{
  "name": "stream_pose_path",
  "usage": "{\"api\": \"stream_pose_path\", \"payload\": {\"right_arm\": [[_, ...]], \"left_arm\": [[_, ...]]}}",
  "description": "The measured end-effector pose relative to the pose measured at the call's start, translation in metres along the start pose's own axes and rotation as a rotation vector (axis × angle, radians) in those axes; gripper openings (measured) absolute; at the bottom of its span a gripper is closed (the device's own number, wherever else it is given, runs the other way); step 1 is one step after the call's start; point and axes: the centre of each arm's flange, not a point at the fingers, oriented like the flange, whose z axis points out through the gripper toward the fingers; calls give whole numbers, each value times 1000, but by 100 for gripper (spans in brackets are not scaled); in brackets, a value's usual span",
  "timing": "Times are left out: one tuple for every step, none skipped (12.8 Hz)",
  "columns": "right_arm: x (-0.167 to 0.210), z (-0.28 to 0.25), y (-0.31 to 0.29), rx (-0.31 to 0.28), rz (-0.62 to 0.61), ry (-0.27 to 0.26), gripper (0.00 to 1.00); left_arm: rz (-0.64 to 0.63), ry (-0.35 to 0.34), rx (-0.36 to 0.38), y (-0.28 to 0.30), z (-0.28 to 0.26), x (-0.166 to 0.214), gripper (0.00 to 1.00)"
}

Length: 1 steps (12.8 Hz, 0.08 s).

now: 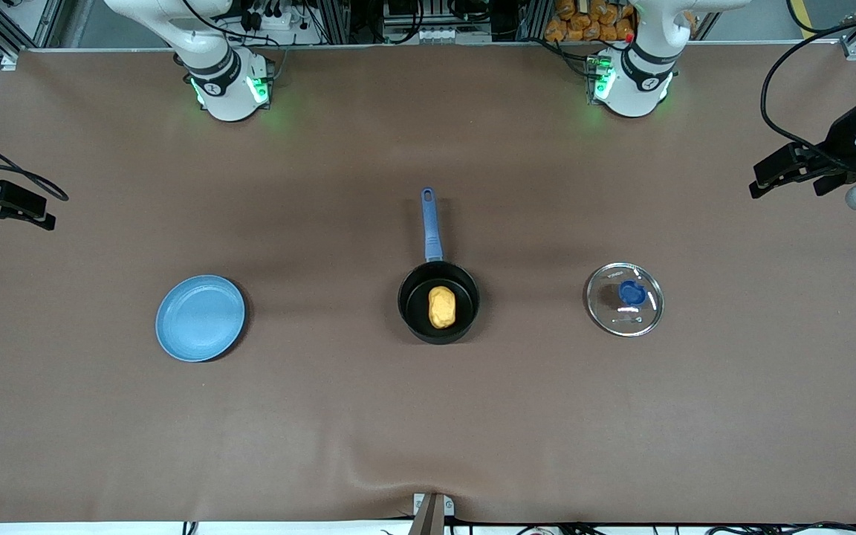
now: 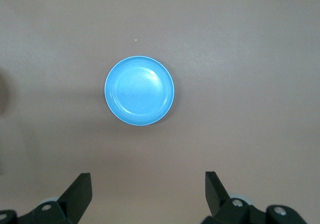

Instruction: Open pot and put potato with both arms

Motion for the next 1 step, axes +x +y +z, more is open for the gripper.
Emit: {"api": "stream_pose_path", "payload": {"right_arm": [[0, 0, -1, -4, -2, 0, 100]], "left_arm": [[2, 1, 8, 0, 0, 0, 100]]}}
